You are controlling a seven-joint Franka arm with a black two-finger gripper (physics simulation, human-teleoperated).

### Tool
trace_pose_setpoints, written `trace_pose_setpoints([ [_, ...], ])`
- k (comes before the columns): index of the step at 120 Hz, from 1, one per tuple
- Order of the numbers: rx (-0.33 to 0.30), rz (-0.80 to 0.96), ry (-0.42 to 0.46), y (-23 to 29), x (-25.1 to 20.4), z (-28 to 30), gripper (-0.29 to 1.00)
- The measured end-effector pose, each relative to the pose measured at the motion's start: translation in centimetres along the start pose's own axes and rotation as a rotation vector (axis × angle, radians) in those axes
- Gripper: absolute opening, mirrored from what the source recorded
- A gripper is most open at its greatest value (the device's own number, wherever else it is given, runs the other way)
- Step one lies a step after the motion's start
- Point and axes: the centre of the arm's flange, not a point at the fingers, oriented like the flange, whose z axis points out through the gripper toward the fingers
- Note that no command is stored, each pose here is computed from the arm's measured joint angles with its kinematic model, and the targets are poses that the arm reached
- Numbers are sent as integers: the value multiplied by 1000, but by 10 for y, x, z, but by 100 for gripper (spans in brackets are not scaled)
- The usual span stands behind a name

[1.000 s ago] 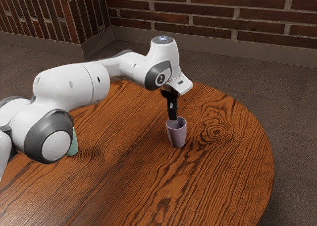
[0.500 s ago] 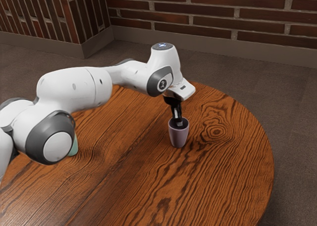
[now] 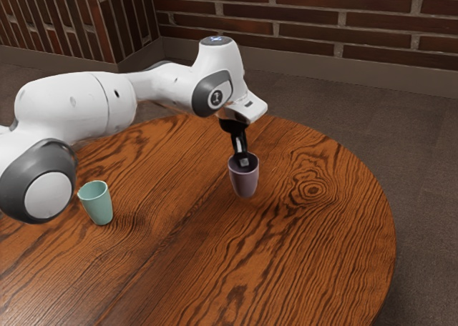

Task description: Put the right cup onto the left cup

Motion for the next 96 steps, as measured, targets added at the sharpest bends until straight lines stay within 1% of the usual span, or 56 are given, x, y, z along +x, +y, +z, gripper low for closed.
trace_pose_setpoints([
  [13, 10, -46, -14, 2, -45, -52, -8],
  [31, 19, -104, -93, -2, -110, -83, -8],
  [57, 24, -146, -193, 11, -172, -112, -8],
  [74, 20, -210, -222, 12, -223, -120, -8],
  [84, 29, -252, -238, 5, -255, -122, -8],
  [96, 42, -293, -247, -4, -284, -123, -8],
])
